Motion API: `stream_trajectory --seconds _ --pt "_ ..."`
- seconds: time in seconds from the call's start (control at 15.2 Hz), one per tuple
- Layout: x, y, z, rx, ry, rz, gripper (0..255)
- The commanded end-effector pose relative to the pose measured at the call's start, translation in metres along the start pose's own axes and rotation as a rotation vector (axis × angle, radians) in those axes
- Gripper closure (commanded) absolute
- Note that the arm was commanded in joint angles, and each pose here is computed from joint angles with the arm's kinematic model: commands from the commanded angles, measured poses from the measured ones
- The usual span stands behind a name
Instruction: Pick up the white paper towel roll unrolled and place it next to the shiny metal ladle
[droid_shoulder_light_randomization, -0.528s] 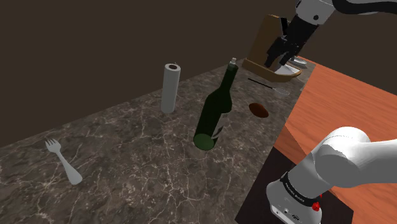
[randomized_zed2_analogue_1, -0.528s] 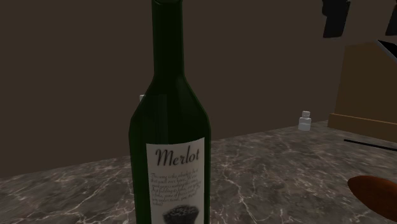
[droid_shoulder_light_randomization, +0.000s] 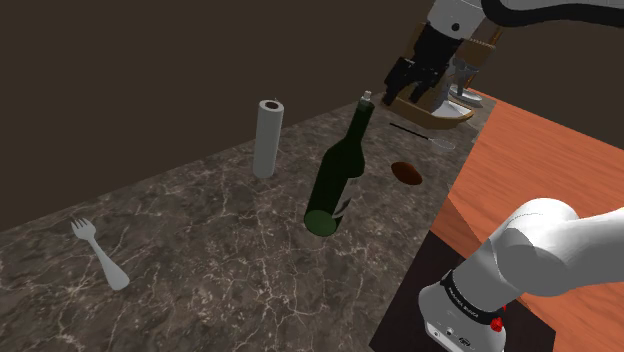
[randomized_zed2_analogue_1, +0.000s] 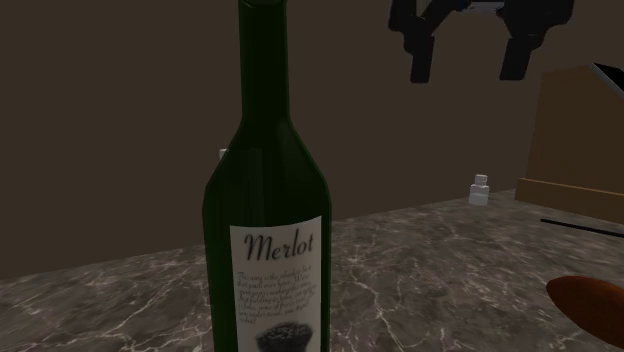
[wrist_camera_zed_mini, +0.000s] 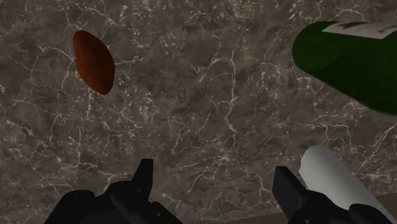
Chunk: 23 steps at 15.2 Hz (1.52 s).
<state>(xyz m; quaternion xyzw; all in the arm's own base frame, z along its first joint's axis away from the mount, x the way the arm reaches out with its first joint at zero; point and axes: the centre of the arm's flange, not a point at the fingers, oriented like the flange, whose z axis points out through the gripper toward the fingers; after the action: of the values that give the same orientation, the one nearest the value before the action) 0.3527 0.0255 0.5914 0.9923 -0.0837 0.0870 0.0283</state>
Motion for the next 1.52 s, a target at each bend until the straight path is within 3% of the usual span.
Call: stream_trajectory --seconds 0.0,1.25,1.45 --pt "0.008 -0.021 0.013 0.005 0.005 0.004 0" --pt "0.102 -0.236 0.079 0.041 0.046 0.025 0" --pt "0.107 -0.246 0.092 0.043 0.048 0.026 0"
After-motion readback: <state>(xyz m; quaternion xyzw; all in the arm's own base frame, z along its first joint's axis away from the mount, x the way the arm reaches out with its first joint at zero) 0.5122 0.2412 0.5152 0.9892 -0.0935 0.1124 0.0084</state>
